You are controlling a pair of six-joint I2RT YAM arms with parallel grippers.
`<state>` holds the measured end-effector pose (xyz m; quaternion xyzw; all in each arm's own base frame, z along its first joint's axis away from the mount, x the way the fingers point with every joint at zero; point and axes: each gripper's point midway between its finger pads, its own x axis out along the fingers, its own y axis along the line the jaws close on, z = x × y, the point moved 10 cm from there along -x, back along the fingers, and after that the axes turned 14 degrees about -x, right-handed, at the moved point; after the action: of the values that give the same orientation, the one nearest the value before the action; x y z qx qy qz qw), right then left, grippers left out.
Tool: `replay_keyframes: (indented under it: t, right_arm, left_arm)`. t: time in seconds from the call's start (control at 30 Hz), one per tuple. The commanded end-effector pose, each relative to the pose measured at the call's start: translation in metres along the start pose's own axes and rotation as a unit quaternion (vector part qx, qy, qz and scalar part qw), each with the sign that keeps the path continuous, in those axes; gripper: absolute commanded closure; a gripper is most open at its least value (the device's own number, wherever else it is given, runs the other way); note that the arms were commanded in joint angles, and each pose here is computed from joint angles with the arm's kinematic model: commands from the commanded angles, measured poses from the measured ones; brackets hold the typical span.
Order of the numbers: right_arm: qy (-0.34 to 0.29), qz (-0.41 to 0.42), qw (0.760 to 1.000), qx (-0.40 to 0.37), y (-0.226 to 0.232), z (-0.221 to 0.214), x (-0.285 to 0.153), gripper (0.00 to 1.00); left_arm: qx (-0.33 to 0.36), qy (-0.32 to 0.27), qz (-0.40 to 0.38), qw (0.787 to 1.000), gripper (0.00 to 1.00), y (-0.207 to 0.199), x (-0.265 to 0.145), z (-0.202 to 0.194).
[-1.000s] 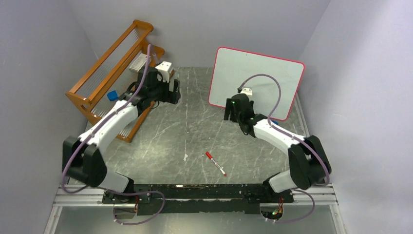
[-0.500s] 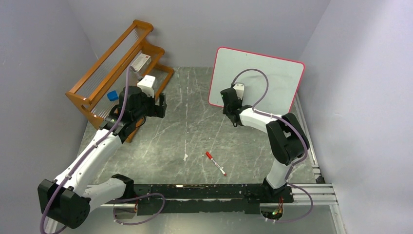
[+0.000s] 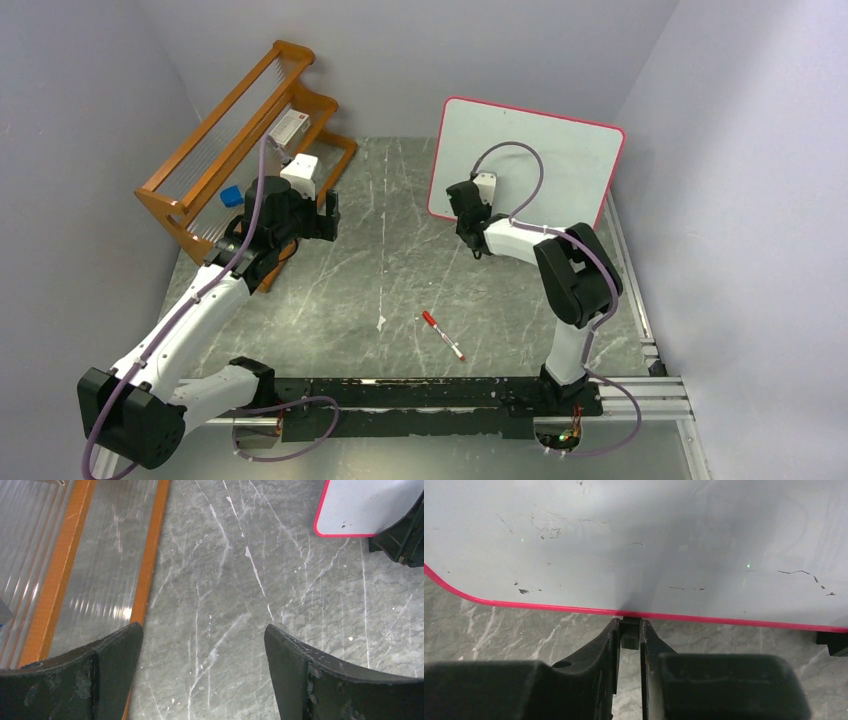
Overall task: Write a sentence on the whiteboard
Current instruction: Move the whiteboard stand to the center of the board.
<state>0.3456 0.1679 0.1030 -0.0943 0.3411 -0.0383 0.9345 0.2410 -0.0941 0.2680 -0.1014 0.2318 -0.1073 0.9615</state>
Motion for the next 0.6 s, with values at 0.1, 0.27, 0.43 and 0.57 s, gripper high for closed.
replay_keyframes:
  t: [0.1, 0.27, 0.43, 0.57]
  right_arm:
    - [-0.016, -0.004, 1.0, -0.008, 0.011, 0.002, -0.004, 1.0]
    - [-0.025, 0.026, 0.999, -0.023, 0.025, -0.003, -0.021, 1.0]
    - [-0.033, 0.064, 0.997, -0.042, 0.047, -0.016, -0.043, 1.0]
    - [-0.036, 0.089, 0.994, -0.06, 0.063, -0.03, -0.064, 1.0]
  left_arm:
    - [0.005, -0.017, -0.004, 1.0, 0.06, -0.001, -0.002, 0.005]
    - [0.005, -0.021, 0.0, 1.0, 0.06, 0.0, -0.003, 0.006]
    - [0.002, -0.029, 0.014, 0.999, 0.06, 0.002, -0.006, 0.007]
    - [-0.004, -0.039, 0.031, 0.999, 0.06, 0.004, -0.01, 0.01]
